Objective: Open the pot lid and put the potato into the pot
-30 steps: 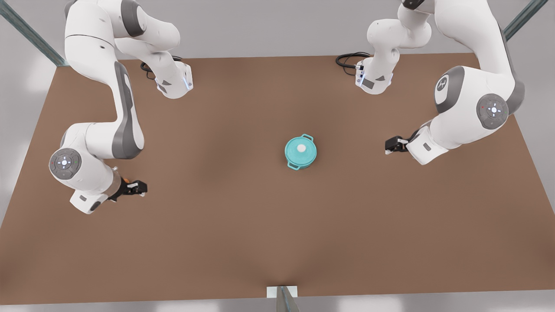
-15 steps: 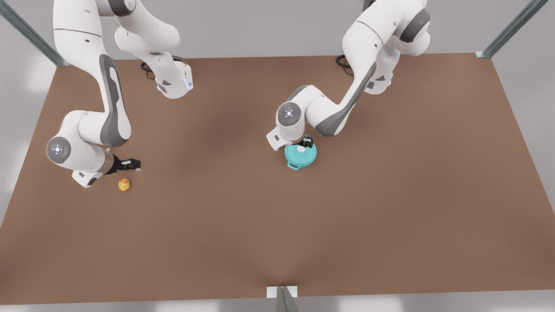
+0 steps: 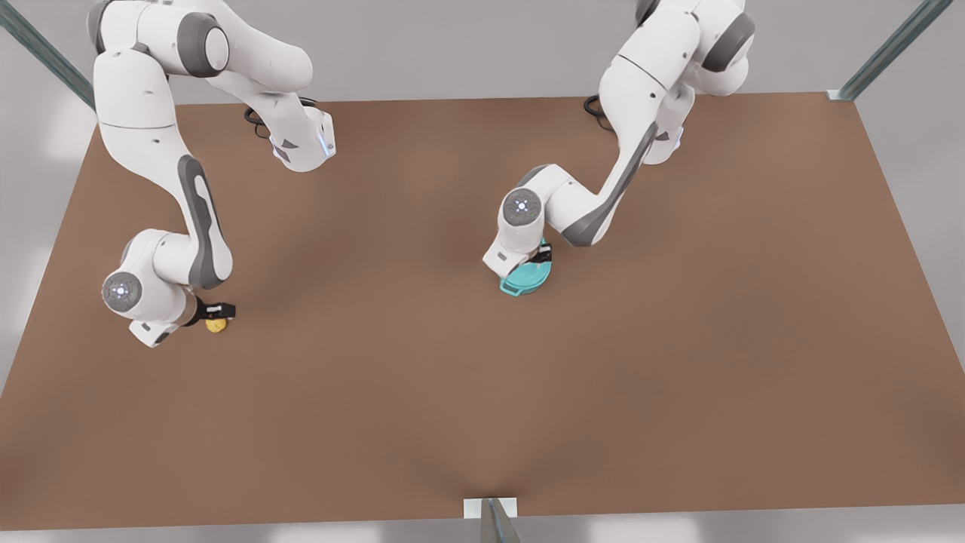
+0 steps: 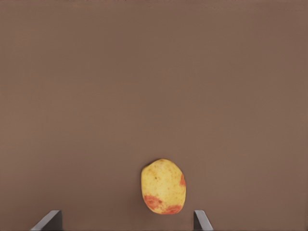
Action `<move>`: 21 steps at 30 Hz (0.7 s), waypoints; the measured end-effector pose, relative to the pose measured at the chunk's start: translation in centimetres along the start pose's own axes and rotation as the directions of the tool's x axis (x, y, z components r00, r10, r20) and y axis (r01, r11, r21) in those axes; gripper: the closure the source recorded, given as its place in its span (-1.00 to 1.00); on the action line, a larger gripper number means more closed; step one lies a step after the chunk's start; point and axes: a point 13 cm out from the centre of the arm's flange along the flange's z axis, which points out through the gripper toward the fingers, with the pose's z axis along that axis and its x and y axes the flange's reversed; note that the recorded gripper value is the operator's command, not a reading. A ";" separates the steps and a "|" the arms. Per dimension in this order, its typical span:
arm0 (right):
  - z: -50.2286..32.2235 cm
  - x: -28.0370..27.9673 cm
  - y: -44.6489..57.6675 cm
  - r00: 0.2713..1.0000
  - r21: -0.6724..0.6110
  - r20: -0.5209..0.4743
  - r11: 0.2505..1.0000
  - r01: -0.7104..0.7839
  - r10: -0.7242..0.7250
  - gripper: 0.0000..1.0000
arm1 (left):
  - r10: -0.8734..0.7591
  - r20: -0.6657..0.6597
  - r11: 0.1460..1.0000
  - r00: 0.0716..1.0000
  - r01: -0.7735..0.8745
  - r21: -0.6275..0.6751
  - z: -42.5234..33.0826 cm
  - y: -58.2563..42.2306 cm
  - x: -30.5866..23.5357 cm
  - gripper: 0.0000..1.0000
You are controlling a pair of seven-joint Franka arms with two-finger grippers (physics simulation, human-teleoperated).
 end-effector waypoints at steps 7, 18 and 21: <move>2.5 -0.7 -2.7 0.999 0.048 0.025 0.999 0.019 -0.020 -1.00 | -0.054 0.020 0.999 0.998 0.054 0.005 0.2 1.2 -1.2 -1.00; 6.1 -1.1 -0.9 0.997 0.040 0.017 0.997 0.073 -0.073 -1.00 | -0.031 0.010 0.999 0.999 0.031 -0.015 3.6 0.5 4.4 -1.00; 6.1 -1.0 -1.5 0.997 0.040 0.022 0.997 0.067 -0.068 -0.88 | -0.042 0.013 0.999 0.999 0.042 -0.007 4.6 0.3 4.4 -1.00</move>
